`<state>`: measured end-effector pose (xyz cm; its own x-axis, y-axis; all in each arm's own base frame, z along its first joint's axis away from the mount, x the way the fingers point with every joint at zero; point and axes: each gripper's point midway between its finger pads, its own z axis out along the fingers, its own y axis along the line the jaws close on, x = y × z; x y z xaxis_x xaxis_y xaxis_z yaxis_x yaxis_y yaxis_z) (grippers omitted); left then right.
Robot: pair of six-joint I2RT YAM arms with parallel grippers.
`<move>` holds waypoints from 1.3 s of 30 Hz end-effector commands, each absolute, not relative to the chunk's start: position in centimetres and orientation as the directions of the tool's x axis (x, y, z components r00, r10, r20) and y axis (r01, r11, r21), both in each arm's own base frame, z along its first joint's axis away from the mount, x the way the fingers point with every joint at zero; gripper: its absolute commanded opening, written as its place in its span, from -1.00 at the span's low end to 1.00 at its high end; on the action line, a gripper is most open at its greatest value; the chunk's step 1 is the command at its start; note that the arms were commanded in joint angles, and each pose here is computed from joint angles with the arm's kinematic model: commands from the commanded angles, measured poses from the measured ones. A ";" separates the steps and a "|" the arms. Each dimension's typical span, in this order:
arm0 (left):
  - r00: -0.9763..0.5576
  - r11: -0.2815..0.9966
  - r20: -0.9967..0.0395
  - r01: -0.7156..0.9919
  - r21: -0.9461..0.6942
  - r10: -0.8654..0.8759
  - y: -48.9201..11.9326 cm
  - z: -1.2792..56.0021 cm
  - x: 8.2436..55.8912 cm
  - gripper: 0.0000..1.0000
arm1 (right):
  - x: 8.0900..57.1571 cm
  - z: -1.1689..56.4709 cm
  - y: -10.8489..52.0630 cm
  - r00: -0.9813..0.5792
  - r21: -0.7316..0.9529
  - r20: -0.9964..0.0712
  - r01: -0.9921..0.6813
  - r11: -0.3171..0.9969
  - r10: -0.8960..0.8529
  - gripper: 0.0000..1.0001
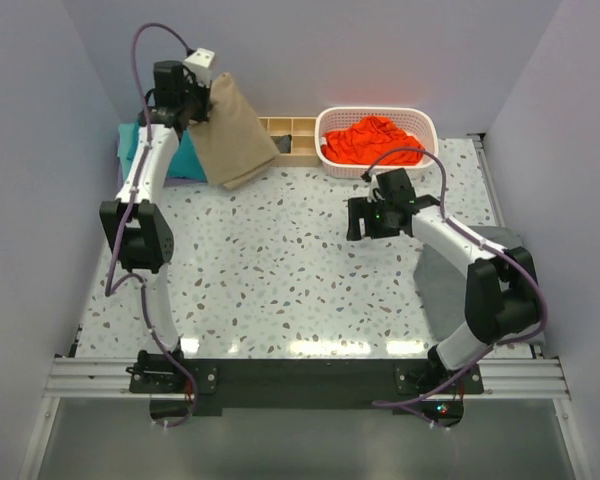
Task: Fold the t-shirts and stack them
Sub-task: Neatly place the folded tshirt to the corner, then reset both grippers
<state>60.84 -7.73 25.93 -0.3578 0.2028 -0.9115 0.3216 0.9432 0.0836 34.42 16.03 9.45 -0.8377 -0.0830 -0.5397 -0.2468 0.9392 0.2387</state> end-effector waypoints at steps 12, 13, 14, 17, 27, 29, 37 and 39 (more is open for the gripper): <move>-0.379 0.968 -0.903 -0.064 0.243 0.201 16.6 22.5 65.4 -1.00 | 35.8 7.7 16.5 -0.862 0.257 -0.497 -0.250 0.933 -0.094 0.56; -0.375 0.970 -0.909 -0.086 0.227 0.180 17.5 22.4 65.3 -1.00 | 35.8 7.6 16.4 -0.864 0.256 -0.495 -0.248 0.934 -0.093 0.56; -0.373 0.971 -0.912 -0.095 0.221 0.172 18.0 22.2 65.3 -1.00 | 35.8 7.6 16.4 -0.864 0.258 -0.495 -0.249 0.933 -0.094 0.56; -0.373 0.968 -0.913 -0.116 0.225 0.167 19.1 21.3 65.4 -0.85 | 35.8 7.3 16.4 -0.869 0.258 -0.485 -0.246 0.934 -0.095 0.56; -0.358 0.968 -0.931 -0.203 0.149 0.068 18.6 22.9 62.1 1.00 | 35.3 7.5 16.6 -0.868 0.269 -0.488 -0.250 0.930 -0.092 0.55; -0.316 0.986 -0.948 -0.150 0.074 0.023 16.0 25.3 61.4 1.00 | 35.4 7.8 16.4 -0.864 0.267 -0.497 -0.246 0.932 -0.086 0.55; -0.198 1.000 -0.980 0.000 0.004 0.004 2.2 32.8 56.3 1.00 | 34.6 10.9 15.4 -0.815 0.246 -0.577 -0.234 0.941 -0.052 0.56; -0.187 0.997 -0.982 0.074 -0.003 0.011 -2.2 34.1 54.4 1.00 | 34.2 11.9 15.1 -0.803 0.239 -0.595 -0.233 0.943 -0.048 0.56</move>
